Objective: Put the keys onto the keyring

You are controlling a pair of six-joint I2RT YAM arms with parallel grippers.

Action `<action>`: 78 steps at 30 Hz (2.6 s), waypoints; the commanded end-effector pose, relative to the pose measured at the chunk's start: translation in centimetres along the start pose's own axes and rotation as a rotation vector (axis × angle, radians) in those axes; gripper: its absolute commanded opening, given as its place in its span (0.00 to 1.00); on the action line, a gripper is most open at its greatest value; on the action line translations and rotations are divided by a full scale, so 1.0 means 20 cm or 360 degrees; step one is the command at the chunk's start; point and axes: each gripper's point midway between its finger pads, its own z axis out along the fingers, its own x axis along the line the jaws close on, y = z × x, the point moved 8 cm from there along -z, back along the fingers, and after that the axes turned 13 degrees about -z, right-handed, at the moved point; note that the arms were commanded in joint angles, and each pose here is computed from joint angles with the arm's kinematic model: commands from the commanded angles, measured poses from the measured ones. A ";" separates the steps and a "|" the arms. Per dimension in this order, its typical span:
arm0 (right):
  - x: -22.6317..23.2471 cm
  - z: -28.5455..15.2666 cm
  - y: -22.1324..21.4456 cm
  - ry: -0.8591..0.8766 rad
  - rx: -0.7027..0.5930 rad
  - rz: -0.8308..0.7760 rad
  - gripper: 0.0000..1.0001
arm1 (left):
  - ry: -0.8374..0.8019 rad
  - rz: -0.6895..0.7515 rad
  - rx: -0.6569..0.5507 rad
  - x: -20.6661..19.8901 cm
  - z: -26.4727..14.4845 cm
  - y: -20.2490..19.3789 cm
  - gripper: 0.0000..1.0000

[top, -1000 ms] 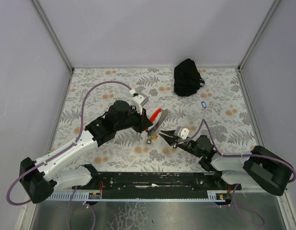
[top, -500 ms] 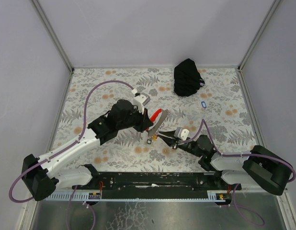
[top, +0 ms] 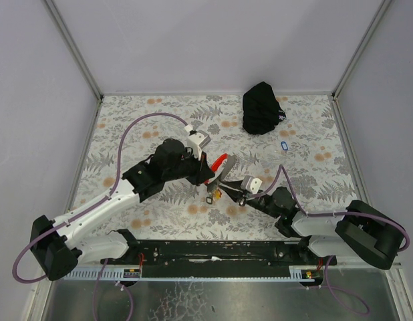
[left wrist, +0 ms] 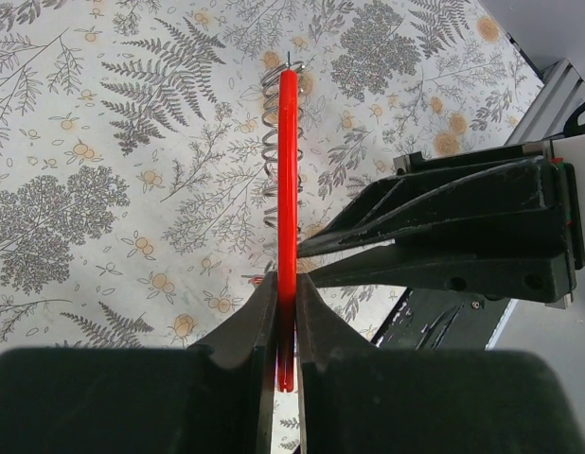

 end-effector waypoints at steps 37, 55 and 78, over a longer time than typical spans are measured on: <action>-0.04 0.03 0.07 -0.0051 -0.0063 -0.0088 0.09 | -0.0126 0.0053 -0.0121 -0.10 -0.07 0.10 0.00; -0.05 0.00 0.12 -0.0031 -0.0062 -0.0111 0.00 | -0.0041 -0.0271 -0.0300 0.06 -0.02 -0.03 0.07; -0.05 0.07 0.13 0.0264 0.0180 -0.0224 0.00 | 0.0053 -0.0432 -0.0641 0.40 -0.09 -0.34 0.65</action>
